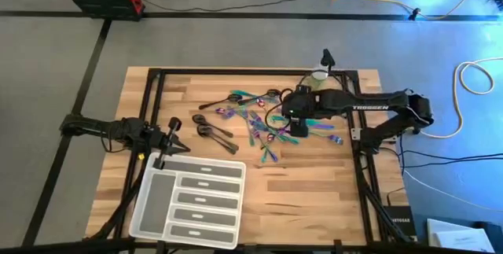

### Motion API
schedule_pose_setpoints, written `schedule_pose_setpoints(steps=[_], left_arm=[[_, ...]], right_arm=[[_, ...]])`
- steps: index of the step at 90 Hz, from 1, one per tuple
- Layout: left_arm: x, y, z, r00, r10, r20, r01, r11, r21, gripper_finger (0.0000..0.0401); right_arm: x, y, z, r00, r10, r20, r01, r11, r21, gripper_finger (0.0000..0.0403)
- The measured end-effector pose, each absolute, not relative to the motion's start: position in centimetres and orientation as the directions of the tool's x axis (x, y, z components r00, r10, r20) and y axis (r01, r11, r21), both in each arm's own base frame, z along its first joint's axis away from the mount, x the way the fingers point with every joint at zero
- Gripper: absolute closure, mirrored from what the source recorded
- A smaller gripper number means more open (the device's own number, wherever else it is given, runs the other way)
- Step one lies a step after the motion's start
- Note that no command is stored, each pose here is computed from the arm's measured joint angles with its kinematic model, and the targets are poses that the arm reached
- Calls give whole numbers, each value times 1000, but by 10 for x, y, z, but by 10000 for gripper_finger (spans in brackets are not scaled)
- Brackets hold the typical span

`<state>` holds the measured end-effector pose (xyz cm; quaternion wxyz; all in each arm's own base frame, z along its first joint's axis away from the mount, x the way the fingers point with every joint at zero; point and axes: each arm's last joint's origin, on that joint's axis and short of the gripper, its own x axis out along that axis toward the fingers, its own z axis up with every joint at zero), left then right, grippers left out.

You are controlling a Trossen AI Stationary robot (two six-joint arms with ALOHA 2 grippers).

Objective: Sort silverware
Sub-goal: Adjust the white silverware tray

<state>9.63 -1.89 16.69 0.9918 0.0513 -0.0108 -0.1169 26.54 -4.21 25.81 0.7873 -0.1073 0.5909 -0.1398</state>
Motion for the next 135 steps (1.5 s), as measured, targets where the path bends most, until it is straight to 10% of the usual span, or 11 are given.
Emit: schedule_pose_setpoints(steps=[22, 56, 81, 135], left_arm=[[96, -19, 167, 972, -233, 9, 231, 967, 104, 401], [96, -19, 167, 972, -233, 9, 231, 967, 104, 401], [96, -19, 167, 972, -233, 9, 231, 967, 104, 401], [96, -19, 167, 972, -233, 9, 231, 967, 104, 401]], right_arm=[[265, -40, 241, 221, -267, -938, 98, 963, -251, 72], [323, -11, 214, 575, -87, -814, 233, 971, 61, 72], [339, 14, 173, 493, -316, -811, 416, 904, -100, 72], [352, 21, 152, 520, -302, -799, 434, 899, -58, 169]])
